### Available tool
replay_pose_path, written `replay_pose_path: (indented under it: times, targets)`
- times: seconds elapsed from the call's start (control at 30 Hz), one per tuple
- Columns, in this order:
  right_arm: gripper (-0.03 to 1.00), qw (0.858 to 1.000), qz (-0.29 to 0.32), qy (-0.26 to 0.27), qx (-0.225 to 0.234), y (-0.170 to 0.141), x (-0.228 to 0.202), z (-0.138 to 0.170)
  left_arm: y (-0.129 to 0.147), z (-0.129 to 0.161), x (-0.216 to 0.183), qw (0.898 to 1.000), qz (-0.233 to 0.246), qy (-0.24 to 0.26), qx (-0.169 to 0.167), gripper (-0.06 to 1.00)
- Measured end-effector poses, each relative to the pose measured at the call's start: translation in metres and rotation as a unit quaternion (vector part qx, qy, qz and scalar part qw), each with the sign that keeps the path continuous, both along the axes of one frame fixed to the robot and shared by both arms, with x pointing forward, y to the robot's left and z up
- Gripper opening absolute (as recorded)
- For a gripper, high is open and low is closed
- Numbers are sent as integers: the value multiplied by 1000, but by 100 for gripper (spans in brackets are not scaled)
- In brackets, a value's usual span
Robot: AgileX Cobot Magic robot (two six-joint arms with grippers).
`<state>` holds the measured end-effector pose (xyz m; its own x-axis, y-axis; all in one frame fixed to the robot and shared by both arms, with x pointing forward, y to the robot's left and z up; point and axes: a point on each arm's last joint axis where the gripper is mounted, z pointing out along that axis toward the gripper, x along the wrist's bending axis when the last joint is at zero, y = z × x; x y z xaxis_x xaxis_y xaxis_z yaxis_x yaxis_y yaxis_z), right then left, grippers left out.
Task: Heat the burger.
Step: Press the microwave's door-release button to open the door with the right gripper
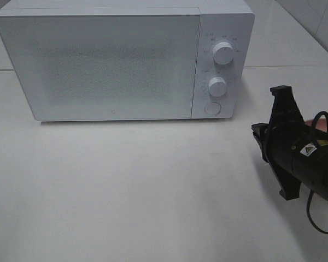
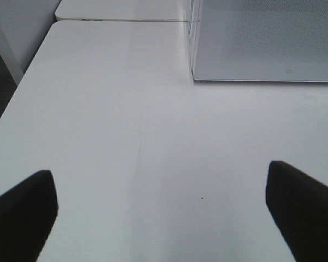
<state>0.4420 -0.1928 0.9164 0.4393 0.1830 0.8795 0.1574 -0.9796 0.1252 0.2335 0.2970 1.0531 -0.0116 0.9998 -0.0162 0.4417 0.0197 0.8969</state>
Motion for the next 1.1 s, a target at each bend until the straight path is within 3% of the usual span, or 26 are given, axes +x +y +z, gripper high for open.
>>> replay_pose_path:
  times: [0.07, 0.53, 1.1]
  targets:
    - [0, 1000, -2, 0, 3, 0, 0, 0, 0, 0, 0, 1000, 0, 0, 0, 97]
    - [0, 1000, -6, 16, -8, 1, 2, -12, 0, 0, 0, 1000, 0, 0, 0, 97]
    - [0, 1000, 5, 14, 0, 34, 40, -27, 0, 0, 0, 1000, 0, 0, 0, 97]
